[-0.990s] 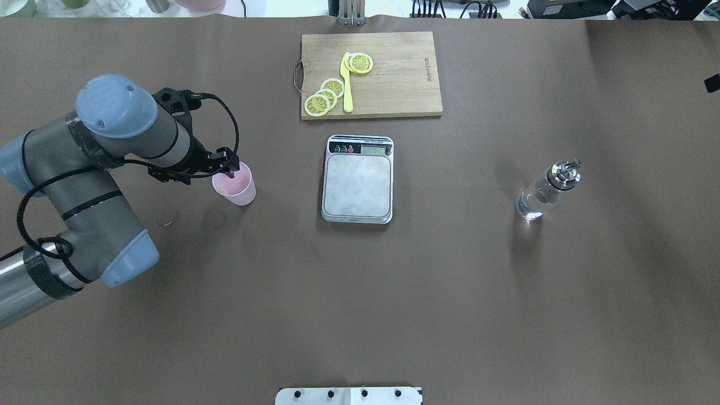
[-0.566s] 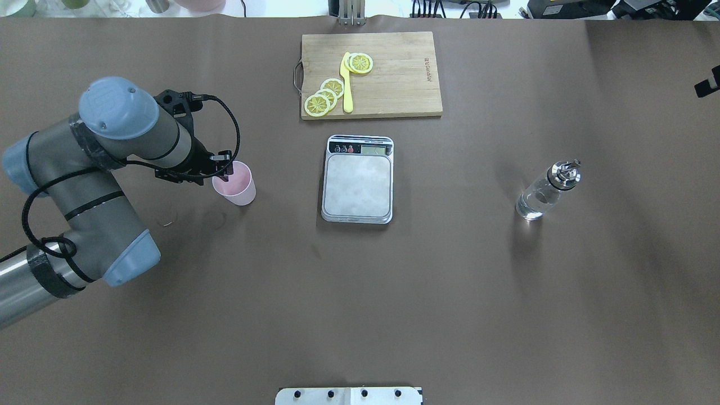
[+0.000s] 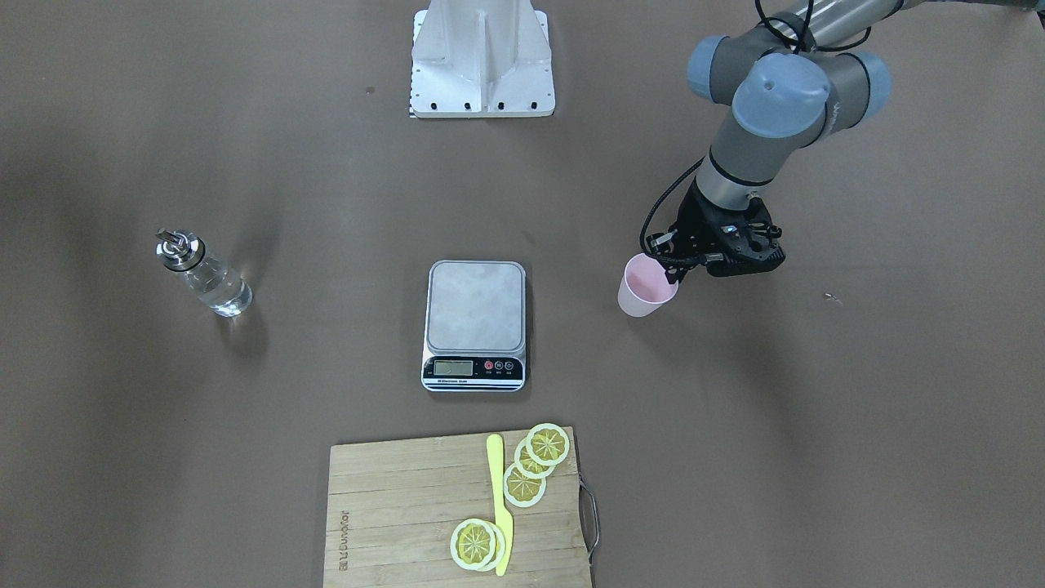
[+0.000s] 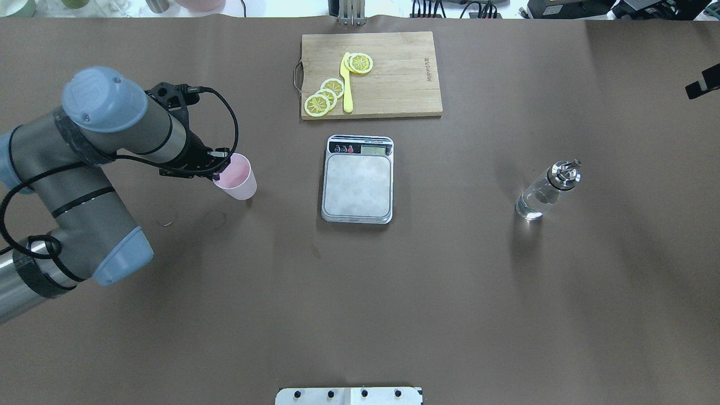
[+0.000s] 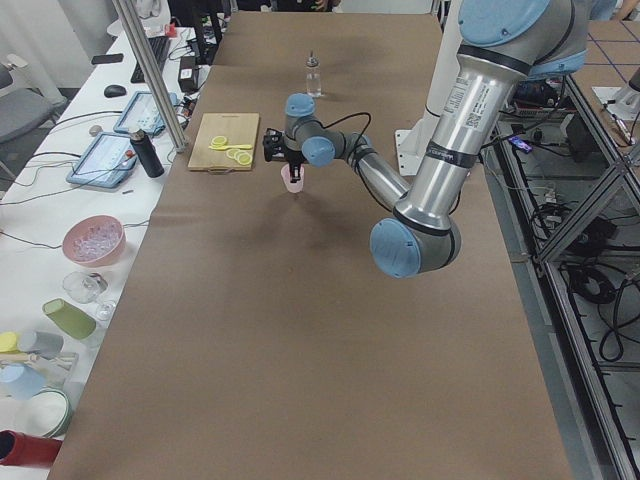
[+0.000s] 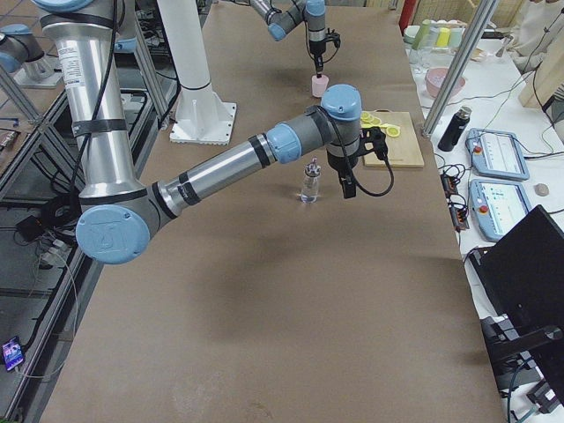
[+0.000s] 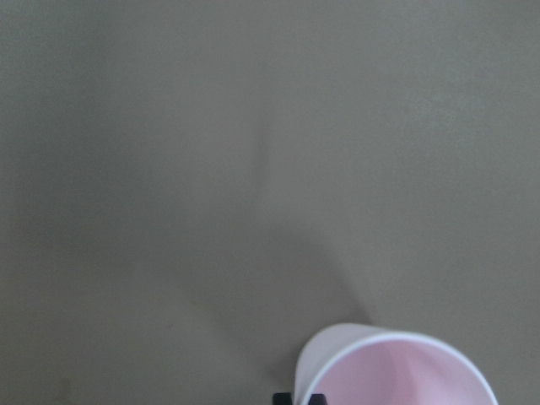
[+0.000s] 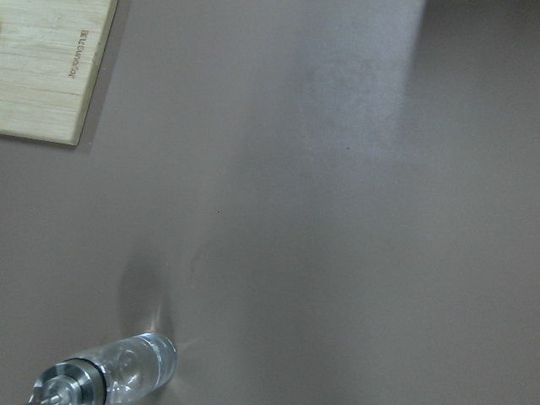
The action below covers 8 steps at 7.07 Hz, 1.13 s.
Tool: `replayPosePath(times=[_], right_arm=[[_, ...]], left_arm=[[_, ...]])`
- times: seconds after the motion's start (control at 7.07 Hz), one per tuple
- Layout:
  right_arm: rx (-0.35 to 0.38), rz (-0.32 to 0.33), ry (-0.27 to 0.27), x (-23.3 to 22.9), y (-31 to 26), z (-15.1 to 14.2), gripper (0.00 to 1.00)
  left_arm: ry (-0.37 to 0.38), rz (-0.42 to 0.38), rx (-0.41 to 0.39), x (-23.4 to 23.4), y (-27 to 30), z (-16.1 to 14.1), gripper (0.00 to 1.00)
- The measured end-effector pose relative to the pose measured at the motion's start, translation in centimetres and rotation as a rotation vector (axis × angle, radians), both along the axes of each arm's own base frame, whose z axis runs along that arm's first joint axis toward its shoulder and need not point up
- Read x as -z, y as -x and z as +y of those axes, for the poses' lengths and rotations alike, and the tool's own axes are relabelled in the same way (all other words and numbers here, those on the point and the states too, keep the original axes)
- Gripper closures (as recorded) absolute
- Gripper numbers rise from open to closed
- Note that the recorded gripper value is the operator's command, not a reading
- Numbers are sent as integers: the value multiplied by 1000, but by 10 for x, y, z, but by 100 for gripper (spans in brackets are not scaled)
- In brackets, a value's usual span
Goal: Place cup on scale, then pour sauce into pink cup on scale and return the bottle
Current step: 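Carry the pink cup with the left gripper onto the scale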
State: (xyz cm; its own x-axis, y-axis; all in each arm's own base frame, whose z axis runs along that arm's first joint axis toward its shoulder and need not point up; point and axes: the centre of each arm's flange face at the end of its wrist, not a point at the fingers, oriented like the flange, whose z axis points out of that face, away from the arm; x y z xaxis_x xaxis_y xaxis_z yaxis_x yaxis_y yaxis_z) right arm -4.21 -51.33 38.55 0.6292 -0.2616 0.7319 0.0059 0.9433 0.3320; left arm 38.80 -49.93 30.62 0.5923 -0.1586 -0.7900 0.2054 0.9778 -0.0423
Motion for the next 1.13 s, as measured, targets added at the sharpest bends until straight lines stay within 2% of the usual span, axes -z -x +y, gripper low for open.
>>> replayPosePath(times=[0.14, 0.28, 0.42, 0.57, 0.85, 1.13], right_arm=[[12, 9, -47, 9, 10, 7, 0], [21, 33, -125, 4, 26, 21, 0], [1, 43, -203, -16, 44, 39, 0], [-55, 9, -244, -30, 62, 53, 0], [-133, -50, -262, -33, 91, 66, 1], [-152, -97, -266, -27, 103, 75, 1]], left_arm=[[25, 14, 3, 14, 6, -7, 100], [55, 17, 15, 37, 4, -14, 100], [87, 23, 36, 65, -3, -21, 100], [119, 37, 60, 94, -12, -26, 100], [177, 67, 96, 145, -45, -36, 100], [209, 56, 118, 173, -94, -30, 100]])
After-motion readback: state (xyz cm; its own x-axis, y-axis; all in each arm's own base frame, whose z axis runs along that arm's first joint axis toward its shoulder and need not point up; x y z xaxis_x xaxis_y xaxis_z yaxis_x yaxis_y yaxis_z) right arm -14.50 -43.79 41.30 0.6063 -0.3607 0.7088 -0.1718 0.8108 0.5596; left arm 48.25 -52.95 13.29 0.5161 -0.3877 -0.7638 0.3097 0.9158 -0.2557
